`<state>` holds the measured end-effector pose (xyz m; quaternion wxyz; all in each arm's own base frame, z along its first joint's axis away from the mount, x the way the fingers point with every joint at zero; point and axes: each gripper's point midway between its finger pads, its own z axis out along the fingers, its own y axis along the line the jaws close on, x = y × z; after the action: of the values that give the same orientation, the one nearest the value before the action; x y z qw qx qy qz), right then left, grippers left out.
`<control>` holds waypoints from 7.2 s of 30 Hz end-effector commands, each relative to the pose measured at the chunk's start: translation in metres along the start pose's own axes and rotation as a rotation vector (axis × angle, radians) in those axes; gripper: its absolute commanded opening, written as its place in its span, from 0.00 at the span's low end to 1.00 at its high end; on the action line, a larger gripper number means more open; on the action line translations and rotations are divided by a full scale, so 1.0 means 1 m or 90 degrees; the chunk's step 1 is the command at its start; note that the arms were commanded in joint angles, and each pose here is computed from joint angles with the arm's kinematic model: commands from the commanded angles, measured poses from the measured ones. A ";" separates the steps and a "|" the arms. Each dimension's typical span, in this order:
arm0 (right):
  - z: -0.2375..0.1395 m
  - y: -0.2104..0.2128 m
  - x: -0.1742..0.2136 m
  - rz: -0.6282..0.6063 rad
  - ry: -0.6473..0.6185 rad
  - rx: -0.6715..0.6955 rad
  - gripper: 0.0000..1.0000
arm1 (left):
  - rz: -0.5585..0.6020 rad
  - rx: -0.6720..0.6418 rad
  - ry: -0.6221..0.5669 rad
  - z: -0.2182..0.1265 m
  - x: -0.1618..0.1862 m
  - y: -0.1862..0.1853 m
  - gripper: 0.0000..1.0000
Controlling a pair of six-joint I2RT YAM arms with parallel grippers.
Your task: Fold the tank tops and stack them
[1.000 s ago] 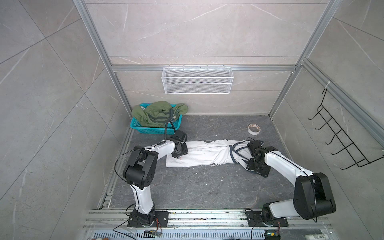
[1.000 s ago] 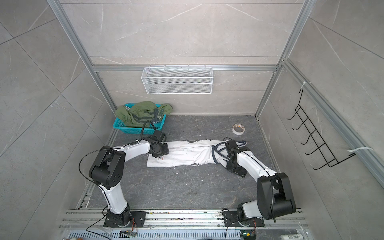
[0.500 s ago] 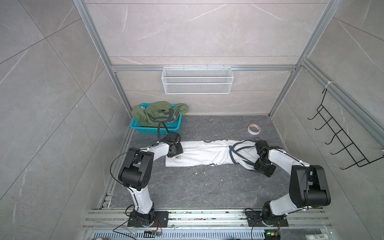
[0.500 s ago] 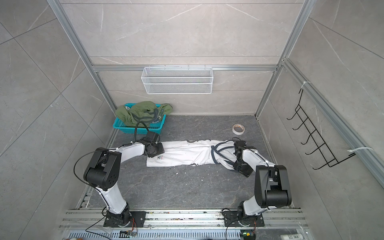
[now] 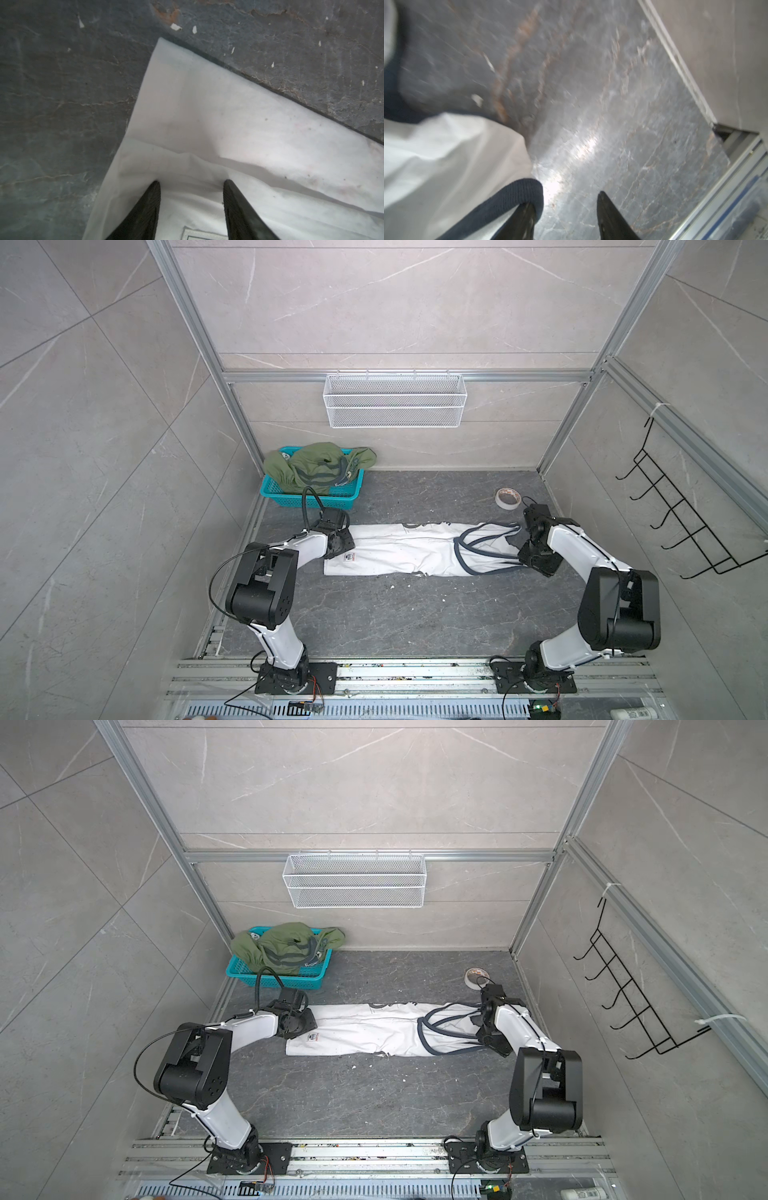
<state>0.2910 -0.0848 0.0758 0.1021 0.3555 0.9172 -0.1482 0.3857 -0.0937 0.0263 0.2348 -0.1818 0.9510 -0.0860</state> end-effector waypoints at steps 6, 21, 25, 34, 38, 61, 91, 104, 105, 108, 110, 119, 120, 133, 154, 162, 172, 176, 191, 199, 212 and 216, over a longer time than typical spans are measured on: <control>0.012 0.020 -0.033 -0.048 0.008 0.035 0.51 | -0.008 -0.100 0.073 0.004 0.041 0.049 0.53; -0.007 0.034 -0.052 -0.075 -0.011 -0.014 0.64 | 0.112 -0.024 -0.068 -0.087 0.002 -0.023 0.55; -0.013 0.044 -0.050 -0.076 -0.002 -0.056 0.64 | 0.207 0.082 -0.100 -0.124 0.003 -0.105 0.56; -0.009 0.044 -0.048 -0.074 -0.001 -0.054 0.64 | 0.421 0.230 -0.037 -0.102 0.072 -0.284 0.57; -0.011 0.041 -0.044 -0.061 -0.007 -0.062 0.65 | 0.489 0.242 -0.022 -0.077 0.102 -0.337 0.58; -0.002 0.031 -0.019 -0.021 -0.004 -0.078 0.65 | 0.564 0.081 -0.071 0.004 0.124 -0.366 0.38; 0.050 0.045 -0.059 0.009 0.023 -0.019 0.55 | 0.480 0.121 -0.138 -0.009 0.063 -0.377 0.04; 0.067 0.045 -0.086 0.009 0.023 0.021 0.56 | 0.482 0.144 -0.080 -0.006 0.074 -0.372 0.41; 0.069 0.045 -0.085 0.013 0.030 0.015 0.56 | 0.476 0.147 -0.076 -0.014 0.072 -0.371 0.44; 0.060 0.047 -0.085 0.013 0.033 -0.007 0.56 | 0.471 0.171 -0.054 -0.043 0.072 -0.369 0.51; 0.049 0.047 -0.082 0.016 0.024 -0.032 0.56 | 0.458 0.185 -0.039 -0.063 0.072 -0.362 0.53; 0.036 0.053 -0.044 0.019 0.052 -0.134 0.56 | 0.374 0.171 -0.009 -0.093 0.080 -0.275 0.60; 0.039 0.058 -0.043 0.017 0.060 -0.142 0.56 | 0.360 0.169 -0.005 -0.090 0.080 -0.264 0.60; 0.070 0.063 -0.055 0.007 0.086 -0.067 0.57 | 0.179 0.069 0.048 -0.041 0.084 -0.092 0.60; 0.050 0.042 -0.086 -0.029 0.013 0.021 0.60 | 0.114 -0.015 0.055 -0.044 0.085 0.009 0.58; 0.027 0.030 -0.096 -0.009 -0.035 0.027 0.62 | 0.121 -0.043 0.019 -0.074 0.075 0.022 0.58; -0.011 0.090 -0.071 0.014 0.007 -0.271 0.61 | 0.184 0.064 0.041 -0.087 0.056 -0.037 0.56; -0.006 0.122 -0.055 -0.022 0.044 -0.318 0.61 | 0.231 0.083 0.066 -0.072 0.053 -0.061 0.56; 0.036 0.182 -0.017 -0.205 0.108 -0.155 0.62 | 0.304 -0.027 0.257 -0.047 0.154 -0.021 0.56; 0.015 0.235 0.031 -0.329 0.101 -0.165 0.62 | 0.325 -0.068 0.354 -0.092 0.252 0.015 0.57; -0.003 0.323 0.043 -0.434 0.064 -0.193 0.62 | 0.327 -0.054 0.338 -0.144 0.287 0.049 0.57; 0.000 0.352 0.023 -0.440 0.049 -0.215 0.62 | 0.328 -0.027 0.341 -0.140 0.295 0.041 0.57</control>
<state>0.5172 0.1873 0.0247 0.1096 0.0236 0.9936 0.0108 0.0714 -0.1575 0.0179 0.0016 0.1016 0.9939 -0.0424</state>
